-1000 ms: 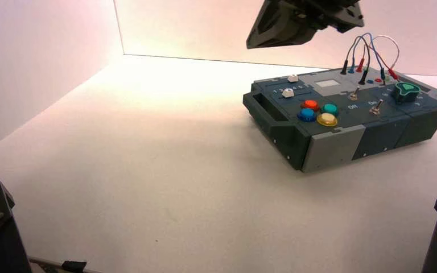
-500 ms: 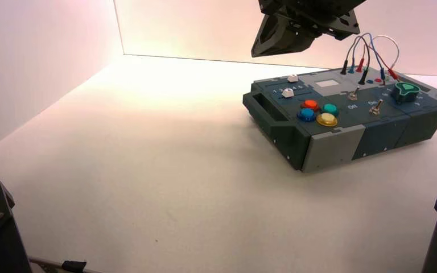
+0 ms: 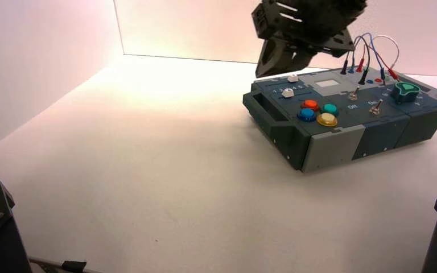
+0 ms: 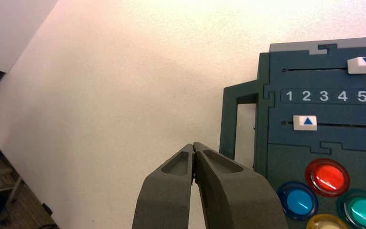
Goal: Move the bottom slider to position 4.
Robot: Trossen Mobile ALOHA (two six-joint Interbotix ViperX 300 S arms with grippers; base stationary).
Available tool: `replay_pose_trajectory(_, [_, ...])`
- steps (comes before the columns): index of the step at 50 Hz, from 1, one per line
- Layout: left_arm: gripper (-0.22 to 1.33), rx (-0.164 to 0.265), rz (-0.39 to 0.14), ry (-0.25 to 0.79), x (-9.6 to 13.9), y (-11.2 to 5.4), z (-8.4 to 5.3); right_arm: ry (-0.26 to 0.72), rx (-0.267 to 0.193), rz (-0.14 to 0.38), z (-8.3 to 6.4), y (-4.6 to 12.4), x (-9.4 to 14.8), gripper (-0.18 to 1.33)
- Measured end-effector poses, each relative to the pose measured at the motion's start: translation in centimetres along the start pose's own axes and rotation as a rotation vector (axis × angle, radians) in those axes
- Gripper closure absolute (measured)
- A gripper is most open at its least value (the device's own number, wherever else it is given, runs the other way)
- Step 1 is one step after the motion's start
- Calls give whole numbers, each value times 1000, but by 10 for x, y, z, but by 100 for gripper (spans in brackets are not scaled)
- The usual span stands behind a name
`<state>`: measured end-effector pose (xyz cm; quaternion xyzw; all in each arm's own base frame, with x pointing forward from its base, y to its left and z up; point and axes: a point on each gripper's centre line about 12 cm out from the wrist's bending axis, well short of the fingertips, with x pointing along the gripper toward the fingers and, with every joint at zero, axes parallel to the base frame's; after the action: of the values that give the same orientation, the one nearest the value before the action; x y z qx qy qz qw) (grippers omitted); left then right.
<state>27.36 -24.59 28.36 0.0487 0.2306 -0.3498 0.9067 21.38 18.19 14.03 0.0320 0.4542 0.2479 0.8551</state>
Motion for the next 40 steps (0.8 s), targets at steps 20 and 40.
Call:
replay_pose_trajectory(20, [127, 11, 0, 2, 0, 0, 0, 21, 34, -54, 12, -18, 16, 129])
replay_pose_trajectory(40, [127, 27, 2, 8, 2, 1, -2, 0, 65, -77, 17, -30, 12, 129])
